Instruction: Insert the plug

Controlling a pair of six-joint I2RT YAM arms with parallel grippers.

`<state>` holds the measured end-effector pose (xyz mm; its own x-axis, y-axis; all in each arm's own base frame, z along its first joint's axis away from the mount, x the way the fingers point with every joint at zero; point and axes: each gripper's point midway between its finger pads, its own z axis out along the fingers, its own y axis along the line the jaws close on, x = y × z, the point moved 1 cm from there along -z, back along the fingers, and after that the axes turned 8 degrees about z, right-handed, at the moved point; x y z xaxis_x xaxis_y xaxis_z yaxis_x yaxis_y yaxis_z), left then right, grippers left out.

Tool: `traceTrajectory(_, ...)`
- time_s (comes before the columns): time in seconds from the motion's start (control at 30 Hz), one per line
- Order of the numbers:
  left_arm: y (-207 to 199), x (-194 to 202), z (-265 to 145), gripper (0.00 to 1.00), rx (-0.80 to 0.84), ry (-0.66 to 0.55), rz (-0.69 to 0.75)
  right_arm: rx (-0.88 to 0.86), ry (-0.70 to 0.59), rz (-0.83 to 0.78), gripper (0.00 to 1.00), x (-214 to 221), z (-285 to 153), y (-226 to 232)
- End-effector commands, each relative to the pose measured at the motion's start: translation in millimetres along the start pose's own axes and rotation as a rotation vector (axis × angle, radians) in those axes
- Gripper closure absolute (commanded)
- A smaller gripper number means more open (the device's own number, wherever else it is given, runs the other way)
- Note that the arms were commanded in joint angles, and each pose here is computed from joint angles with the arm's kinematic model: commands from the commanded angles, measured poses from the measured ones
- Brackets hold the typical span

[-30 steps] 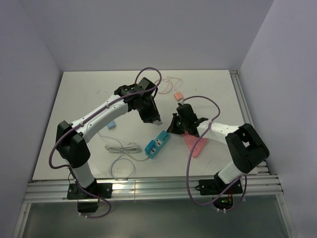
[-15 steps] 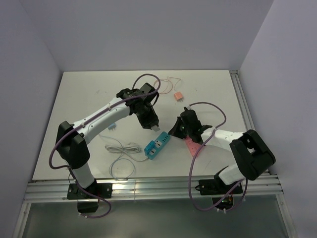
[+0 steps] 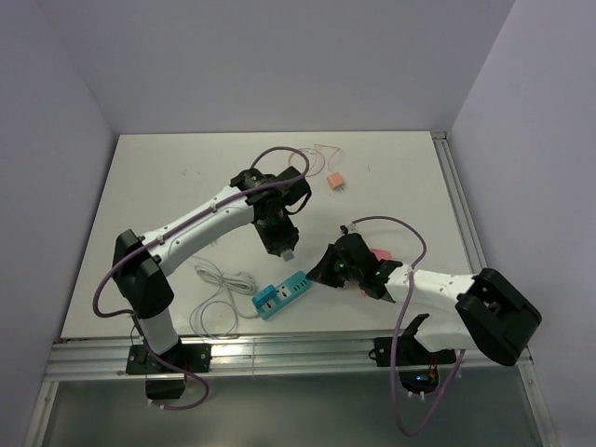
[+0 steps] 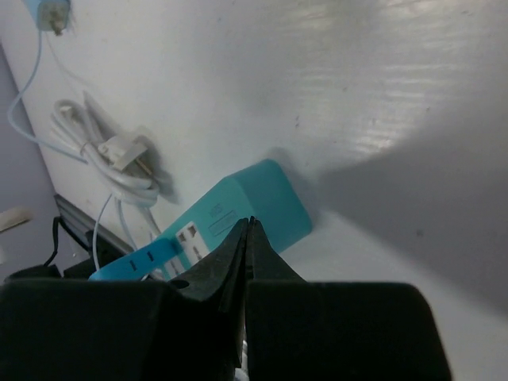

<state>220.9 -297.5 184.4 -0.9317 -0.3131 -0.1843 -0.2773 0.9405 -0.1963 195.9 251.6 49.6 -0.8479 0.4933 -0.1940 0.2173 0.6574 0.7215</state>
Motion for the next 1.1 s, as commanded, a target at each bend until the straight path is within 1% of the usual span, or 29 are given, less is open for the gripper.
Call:
traceTrajectory(0.0,9.4,5.4,-14.4,1.00,0.022,0.007,-0.035,-0.083,-0.041,-0.001,1.00,-2.4,-13.4,22.3)
traceTrajectory(0.03,10.0,6.5,-17.3,1.00,0.032,0.007,-0.029,-0.072,-0.049,-0.060,1.00,-4.4,-16.0,19.7)
traceTrajectory(0.1,16.6,10.6,-17.7,1.00,0.021,0.015,-0.033,-0.047,-0.101,-0.120,1.00,-14.3,-24.5,18.4)
traceTrajectory(0.13,19.2,11.8,-22.4,1.00,0.031,0.012,-0.039,0.007,-0.100,-0.148,1.00,-14.7,-28.3,8.3)
traceTrajectory(0.2,23.5,20.7,-24.6,1.00,0.055,0.038,-0.059,0.015,-0.108,-0.196,1.00,-19.2,-34.0,5.4)
traceTrajectory(0.27,20.9,28.1,-23.3,1.00,0.083,0.052,-0.072,0.027,-0.121,-0.199,0.96,-25.8,-35.0,3.7)
traceTrajectory(0.33,24.9,35.5,-16.9,1.00,0.064,0.074,-0.104,0.036,-0.121,-0.202,0.93,-27.8,-32.7,4.1)
traceTrajectory(0.4,26.1,41.9,-12.3,1.00,0.044,0.101,-0.135,0.057,-0.104,-0.191,0.93,-25.7,-26.0,0.0)
traceTrajectory(0.5,27.9,45.6,-6.7,1.00,0.016,0.111,-0.176,0.076,-0.074,-0.173,0.95,-21.6,-14.7,-2.8)
traceTrajectory(0.57,29.2,46.3,-4.7,1.00,0.003,0.112,-0.201,0.088,-0.068,-0.163,0.99,-21.3,-9.4,-5.2)
traceTrajectory(0.67,33.4,48.0,-4.5,1.00,-0.034,0.120,-0.255,0.117,-0.039,-0.167,1.00,-16.6,-1.0,-14.2)
traceTrajectory(0.7,33.8,44.5,-3.4,1.00,-0.047,0.101,-0.262,0.120,-0.037,-0.172,1.00,-16.6,0.4,-14.3)
traceTrajectory(0.8,37.3,41.3,0.4,1.00,-0.094,0.084,-0.266,0.091,-0.040,-0.172,1.00,-18.4,3.8,-6.7)
traceTrajectory(0.97,36.1,47.3,14.2,1.00,-0.141,0.122,-0.237,0.073,-0.042,-0.177,1.00,-19.4,4.3,-0.6)
traceTrajectory(1.07,35.1,44.5,19.8,1.00,-0.161,0.102,-0.220,0.073,-0.038,-0.182,1.00,-19.0,4.5,-1.4)
